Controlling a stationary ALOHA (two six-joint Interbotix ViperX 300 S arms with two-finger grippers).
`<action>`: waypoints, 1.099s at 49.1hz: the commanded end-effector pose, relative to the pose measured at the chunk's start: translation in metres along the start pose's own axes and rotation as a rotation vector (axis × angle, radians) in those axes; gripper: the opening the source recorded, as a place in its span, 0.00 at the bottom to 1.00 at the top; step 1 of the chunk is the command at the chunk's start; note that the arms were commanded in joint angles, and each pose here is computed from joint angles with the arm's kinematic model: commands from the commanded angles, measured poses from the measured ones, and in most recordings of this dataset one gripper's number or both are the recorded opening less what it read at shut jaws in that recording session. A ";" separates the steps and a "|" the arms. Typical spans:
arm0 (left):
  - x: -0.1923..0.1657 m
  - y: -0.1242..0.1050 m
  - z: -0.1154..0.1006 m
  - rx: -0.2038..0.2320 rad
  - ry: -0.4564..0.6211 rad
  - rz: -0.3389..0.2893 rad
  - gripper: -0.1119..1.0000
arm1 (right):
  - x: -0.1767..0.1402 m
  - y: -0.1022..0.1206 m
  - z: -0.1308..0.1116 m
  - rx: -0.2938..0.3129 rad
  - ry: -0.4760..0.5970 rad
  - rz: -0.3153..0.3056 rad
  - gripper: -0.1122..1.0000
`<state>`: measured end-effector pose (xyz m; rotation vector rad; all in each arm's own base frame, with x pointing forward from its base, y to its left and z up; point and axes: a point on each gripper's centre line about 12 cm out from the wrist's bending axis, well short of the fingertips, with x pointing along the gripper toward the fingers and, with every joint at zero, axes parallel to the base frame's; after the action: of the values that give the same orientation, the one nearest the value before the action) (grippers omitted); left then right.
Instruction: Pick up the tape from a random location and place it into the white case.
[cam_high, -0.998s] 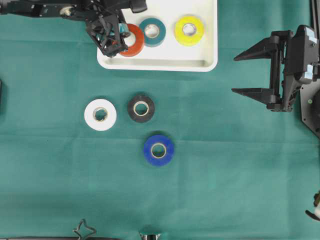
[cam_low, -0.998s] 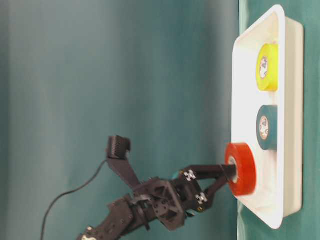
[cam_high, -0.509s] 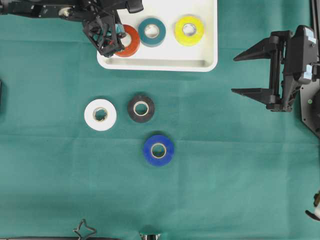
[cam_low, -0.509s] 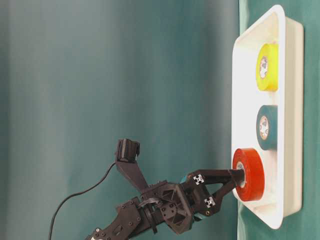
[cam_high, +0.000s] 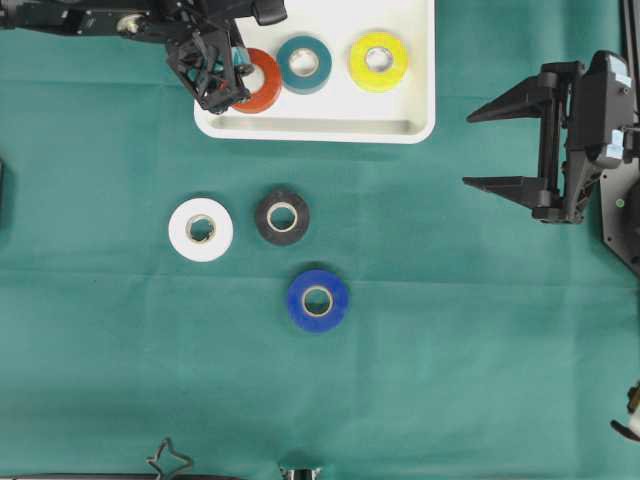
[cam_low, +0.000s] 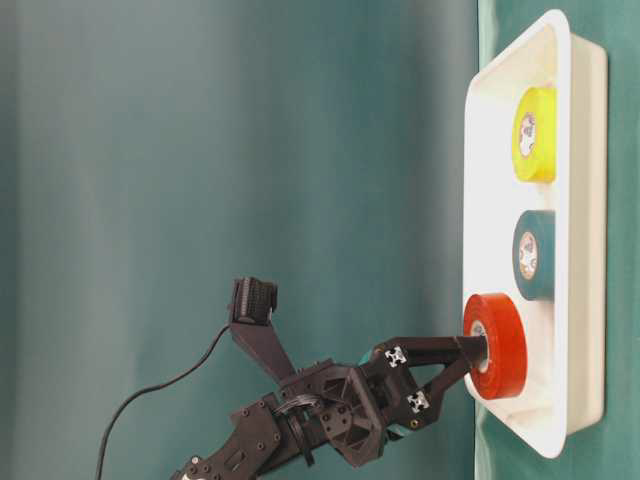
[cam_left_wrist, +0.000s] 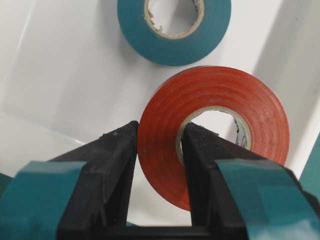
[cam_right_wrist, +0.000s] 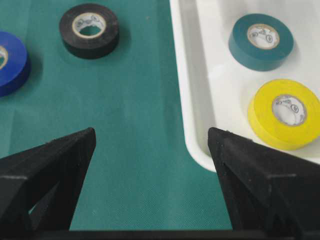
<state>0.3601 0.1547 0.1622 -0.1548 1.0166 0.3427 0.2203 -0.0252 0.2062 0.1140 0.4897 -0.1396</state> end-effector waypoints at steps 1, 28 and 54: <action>-0.008 0.000 0.010 -0.002 -0.038 0.000 0.31 | 0.000 0.001 0.011 -0.003 -0.029 0.004 0.90; -0.008 -0.001 0.011 -0.003 -0.040 -0.002 0.78 | 0.000 0.001 0.011 0.000 -0.029 0.004 0.90; -0.008 -0.002 0.011 -0.002 -0.040 -0.003 1.00 | 0.000 0.001 0.011 0.002 -0.029 0.004 0.90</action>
<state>0.3612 0.1531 0.1627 -0.1551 1.0148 0.3395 0.2204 -0.0252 0.2059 0.1141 0.4912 -0.1396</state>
